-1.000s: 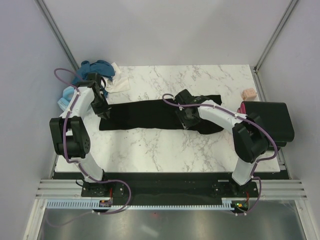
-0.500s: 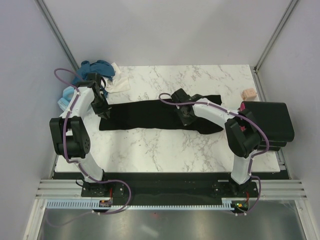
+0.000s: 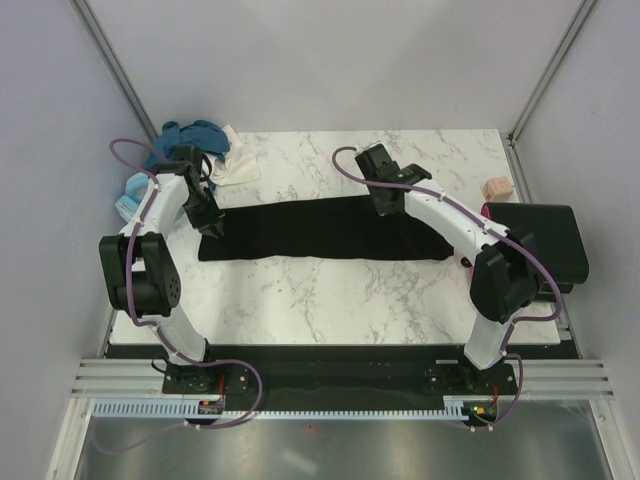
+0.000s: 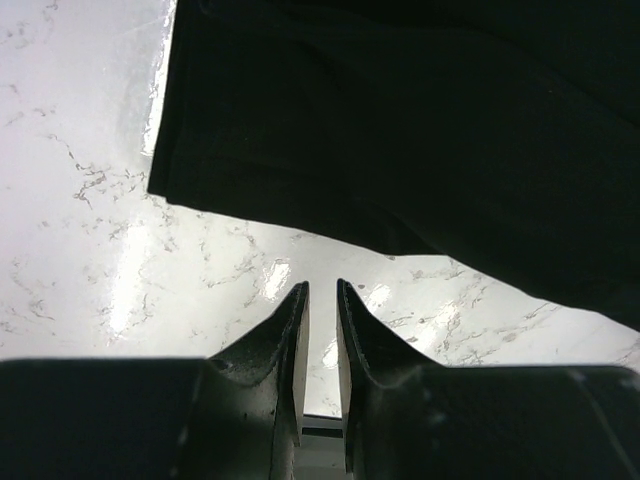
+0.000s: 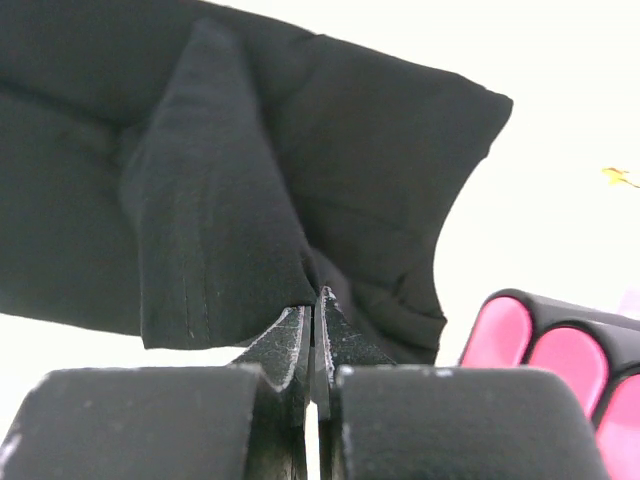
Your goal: Fold and stack the t-shirts
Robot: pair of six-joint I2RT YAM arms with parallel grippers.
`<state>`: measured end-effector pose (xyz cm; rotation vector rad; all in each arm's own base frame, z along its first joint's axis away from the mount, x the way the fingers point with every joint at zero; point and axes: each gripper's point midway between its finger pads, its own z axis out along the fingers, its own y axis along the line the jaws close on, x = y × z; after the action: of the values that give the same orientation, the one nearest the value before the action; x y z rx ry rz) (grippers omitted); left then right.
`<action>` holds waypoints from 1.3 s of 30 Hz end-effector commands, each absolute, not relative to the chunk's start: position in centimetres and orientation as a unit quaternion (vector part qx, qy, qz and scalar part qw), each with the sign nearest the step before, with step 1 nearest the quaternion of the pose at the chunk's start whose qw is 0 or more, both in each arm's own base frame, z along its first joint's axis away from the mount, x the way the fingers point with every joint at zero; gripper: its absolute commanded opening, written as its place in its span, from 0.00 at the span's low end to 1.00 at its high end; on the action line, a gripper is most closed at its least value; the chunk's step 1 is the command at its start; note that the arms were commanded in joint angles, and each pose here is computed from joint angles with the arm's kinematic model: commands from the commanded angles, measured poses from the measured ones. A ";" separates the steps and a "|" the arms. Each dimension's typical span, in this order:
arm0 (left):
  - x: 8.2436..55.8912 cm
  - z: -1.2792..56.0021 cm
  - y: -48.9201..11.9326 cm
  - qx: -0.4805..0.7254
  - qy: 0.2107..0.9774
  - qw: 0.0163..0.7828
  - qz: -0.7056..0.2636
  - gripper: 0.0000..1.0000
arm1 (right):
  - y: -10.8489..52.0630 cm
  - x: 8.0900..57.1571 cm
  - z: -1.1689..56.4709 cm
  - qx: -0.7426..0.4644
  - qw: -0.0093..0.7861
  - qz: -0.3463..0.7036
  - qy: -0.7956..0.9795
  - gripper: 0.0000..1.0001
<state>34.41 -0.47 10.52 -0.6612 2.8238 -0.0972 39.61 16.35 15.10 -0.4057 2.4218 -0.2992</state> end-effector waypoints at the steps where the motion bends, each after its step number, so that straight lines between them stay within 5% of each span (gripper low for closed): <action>1: 34.8 10.9 -1.0 -0.208 0.968 0.131 -0.052 0.24 | 13.3 42.1 15.4 -0.122 0.330 -0.164 0.921 0.00; 23: 35.0 10.0 -1.2 -0.206 0.970 0.117 -0.058 0.23 | 8.5 46.0 9.4 -0.065 0.264 -0.250 0.929 0.01; 26: 35.0 10.0 -1.2 -0.206 0.970 0.115 -0.058 0.23 | 7.5 46.0 9.6 -0.048 0.266 -0.268 0.925 0.22; 36: 35.3 10.1 -0.8 -0.209 0.969 0.121 -0.048 0.23 | 5.2 46.4 12.2 -0.011 0.286 -0.331 0.899 0.27; 39: 34.9 10.1 -0.5 -0.214 0.969 0.122 -0.035 0.24 | 6.5 46.2 13.3 -0.010 0.303 -0.281 0.911 0.30</action>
<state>34.21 -1.10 9.60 -0.6640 2.8604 -0.1408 45.86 5.99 9.64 -0.0951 2.4788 -0.8207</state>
